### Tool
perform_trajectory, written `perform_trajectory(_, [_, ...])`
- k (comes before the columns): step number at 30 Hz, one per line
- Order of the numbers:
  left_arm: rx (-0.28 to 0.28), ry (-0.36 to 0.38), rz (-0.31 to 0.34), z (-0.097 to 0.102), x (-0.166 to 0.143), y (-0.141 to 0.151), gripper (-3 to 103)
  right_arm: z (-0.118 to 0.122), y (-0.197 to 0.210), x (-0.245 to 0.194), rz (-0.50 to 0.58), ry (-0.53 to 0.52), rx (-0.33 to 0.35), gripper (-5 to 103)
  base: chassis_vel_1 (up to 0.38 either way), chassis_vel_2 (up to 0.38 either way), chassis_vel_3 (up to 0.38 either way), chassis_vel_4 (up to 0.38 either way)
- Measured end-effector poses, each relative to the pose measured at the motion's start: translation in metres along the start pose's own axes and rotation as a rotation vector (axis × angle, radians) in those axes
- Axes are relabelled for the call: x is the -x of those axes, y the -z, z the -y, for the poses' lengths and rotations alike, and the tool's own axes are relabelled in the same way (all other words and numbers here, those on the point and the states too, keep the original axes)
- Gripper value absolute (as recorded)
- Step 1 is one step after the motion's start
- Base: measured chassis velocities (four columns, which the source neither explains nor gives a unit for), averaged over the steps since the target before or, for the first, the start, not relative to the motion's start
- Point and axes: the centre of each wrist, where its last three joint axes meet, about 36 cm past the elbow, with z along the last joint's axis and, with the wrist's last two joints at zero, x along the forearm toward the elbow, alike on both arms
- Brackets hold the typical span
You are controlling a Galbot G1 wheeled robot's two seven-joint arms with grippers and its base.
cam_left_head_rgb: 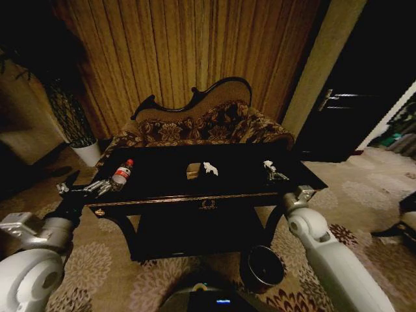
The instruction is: Move to the front of the table and place the trash on the table into the trash bin.
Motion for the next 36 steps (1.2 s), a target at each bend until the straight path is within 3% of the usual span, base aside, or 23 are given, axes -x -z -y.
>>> perform_trajectory(14, [0.004,-0.006,0.015,-0.004,0.002,-0.001,100,-0.007,0.007,-0.007,-0.024,-0.013,-0.001,1,0.023,-0.026,-0.024,0.024])
perform_trajectory(36, [0.001,-0.012,0.017,-0.002,0.0,-0.001,100,-0.006,-0.003,-0.016,-0.049,-0.041,0.009,1,0.128,-0.137,-0.13,0.129])
